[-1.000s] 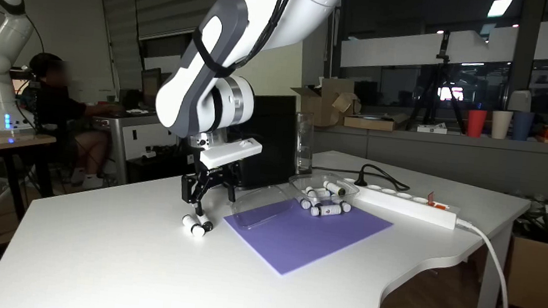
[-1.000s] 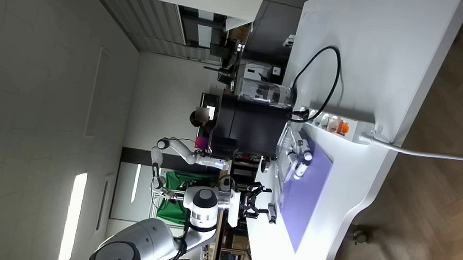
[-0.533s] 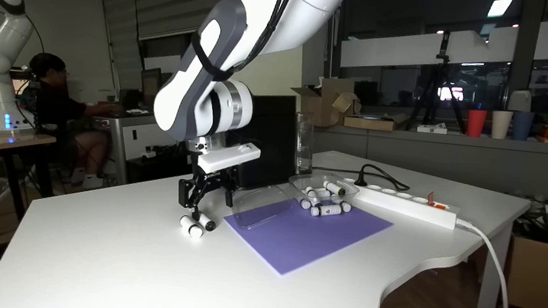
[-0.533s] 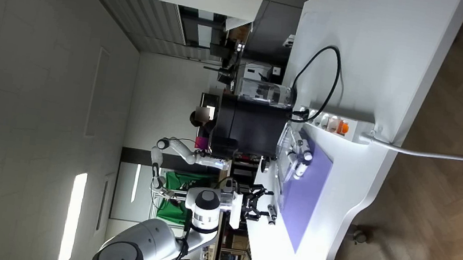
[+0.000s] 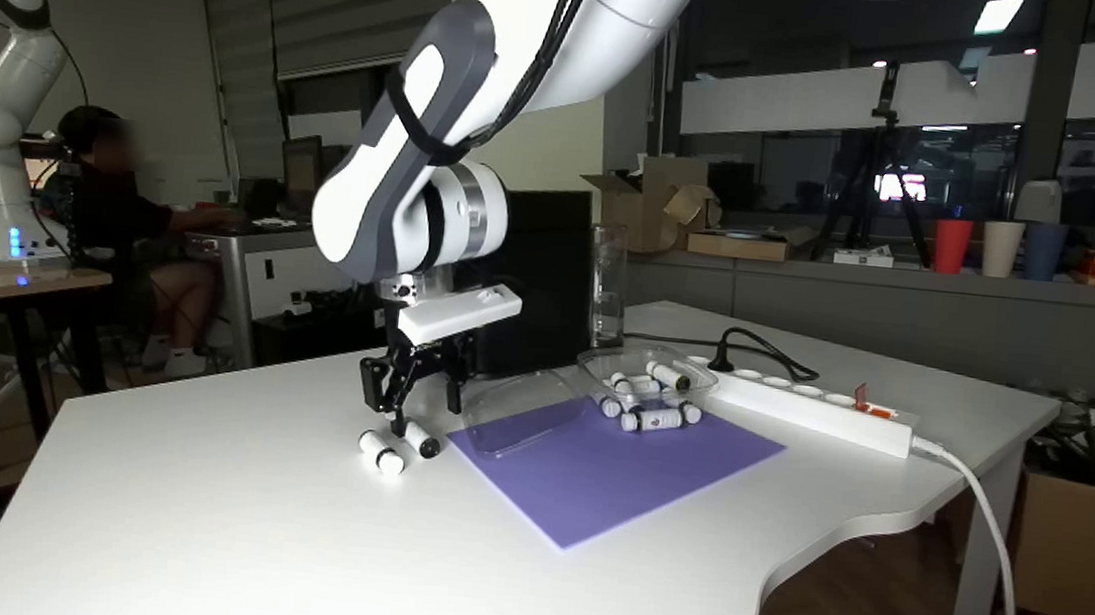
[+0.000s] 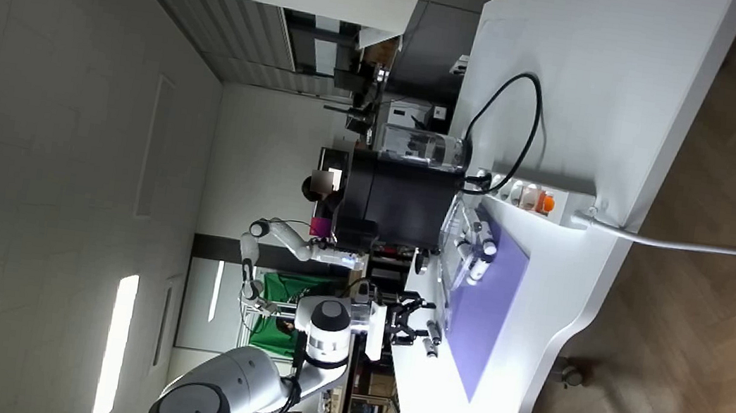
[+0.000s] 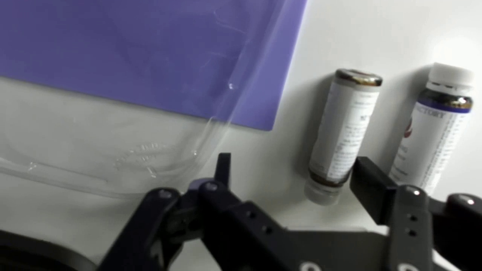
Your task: Put the right bottle on the table into the colourless bowl
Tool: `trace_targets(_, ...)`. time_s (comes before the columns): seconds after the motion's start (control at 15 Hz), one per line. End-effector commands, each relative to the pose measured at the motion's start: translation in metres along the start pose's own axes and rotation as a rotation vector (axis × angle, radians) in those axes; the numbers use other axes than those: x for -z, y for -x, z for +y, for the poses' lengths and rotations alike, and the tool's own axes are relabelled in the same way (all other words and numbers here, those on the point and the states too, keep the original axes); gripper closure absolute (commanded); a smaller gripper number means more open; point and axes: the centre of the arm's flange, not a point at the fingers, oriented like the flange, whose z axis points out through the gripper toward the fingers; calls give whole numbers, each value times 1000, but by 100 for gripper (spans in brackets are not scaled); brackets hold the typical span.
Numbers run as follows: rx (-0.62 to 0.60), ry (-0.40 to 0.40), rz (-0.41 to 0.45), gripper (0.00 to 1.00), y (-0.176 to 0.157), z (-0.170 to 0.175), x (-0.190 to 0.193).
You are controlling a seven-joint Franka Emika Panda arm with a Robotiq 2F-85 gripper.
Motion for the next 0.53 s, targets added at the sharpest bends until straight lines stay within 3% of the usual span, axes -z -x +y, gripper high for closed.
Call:
trace_targets(0.0,-10,3,24,47,-10,5,4)
trace_targets(0.47,-25,-23,-2,97,-11,12,5)
